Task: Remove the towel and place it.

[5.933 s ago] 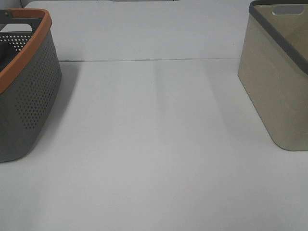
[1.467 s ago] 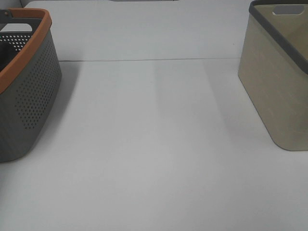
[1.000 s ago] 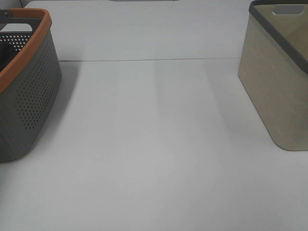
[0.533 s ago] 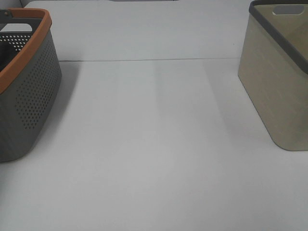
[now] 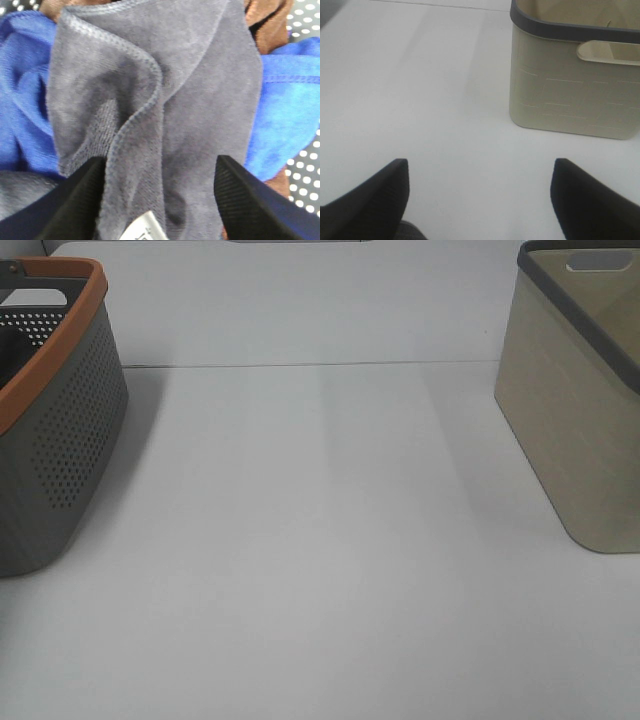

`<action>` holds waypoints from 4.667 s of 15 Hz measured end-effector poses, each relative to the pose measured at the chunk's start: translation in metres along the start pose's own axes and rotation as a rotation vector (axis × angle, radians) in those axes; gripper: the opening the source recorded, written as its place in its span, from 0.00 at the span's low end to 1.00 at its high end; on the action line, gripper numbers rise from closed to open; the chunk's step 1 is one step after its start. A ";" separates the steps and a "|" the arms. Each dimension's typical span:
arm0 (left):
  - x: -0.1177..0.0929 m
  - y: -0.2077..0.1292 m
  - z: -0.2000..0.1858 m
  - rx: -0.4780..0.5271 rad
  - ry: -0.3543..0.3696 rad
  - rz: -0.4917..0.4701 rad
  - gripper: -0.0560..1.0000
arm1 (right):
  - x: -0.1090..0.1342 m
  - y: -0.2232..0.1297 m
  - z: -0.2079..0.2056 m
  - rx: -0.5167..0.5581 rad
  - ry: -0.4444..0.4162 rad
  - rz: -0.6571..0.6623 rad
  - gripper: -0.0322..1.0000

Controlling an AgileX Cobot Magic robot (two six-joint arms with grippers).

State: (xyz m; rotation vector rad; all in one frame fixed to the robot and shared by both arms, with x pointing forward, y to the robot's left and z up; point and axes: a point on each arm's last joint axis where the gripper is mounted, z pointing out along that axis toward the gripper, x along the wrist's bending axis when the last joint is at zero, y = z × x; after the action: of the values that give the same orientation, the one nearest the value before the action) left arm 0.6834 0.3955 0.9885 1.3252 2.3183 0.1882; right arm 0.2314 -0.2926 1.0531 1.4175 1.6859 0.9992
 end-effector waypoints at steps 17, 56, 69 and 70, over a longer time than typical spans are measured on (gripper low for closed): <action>-0.005 -0.003 -0.032 0.020 0.023 0.078 0.63 | 0.000 0.000 0.000 0.000 0.000 0.000 0.75; -0.017 0.005 -0.064 -0.113 -0.032 0.150 0.05 | 0.000 0.000 0.000 0.000 0.000 0.000 0.75; -0.076 -0.026 -0.279 -0.715 -0.458 0.234 0.05 | 0.008 0.001 0.000 -0.010 0.084 0.047 0.75; -0.078 -0.028 -0.286 -0.743 -0.486 0.235 0.05 | 0.008 0.001 0.000 -0.010 0.086 0.048 0.75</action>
State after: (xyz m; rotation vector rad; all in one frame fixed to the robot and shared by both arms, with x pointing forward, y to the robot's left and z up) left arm 0.5649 0.3458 1.2575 1.0821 1.4613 0.6500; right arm 0.2303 -0.2848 1.0540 1.4324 1.7133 1.1080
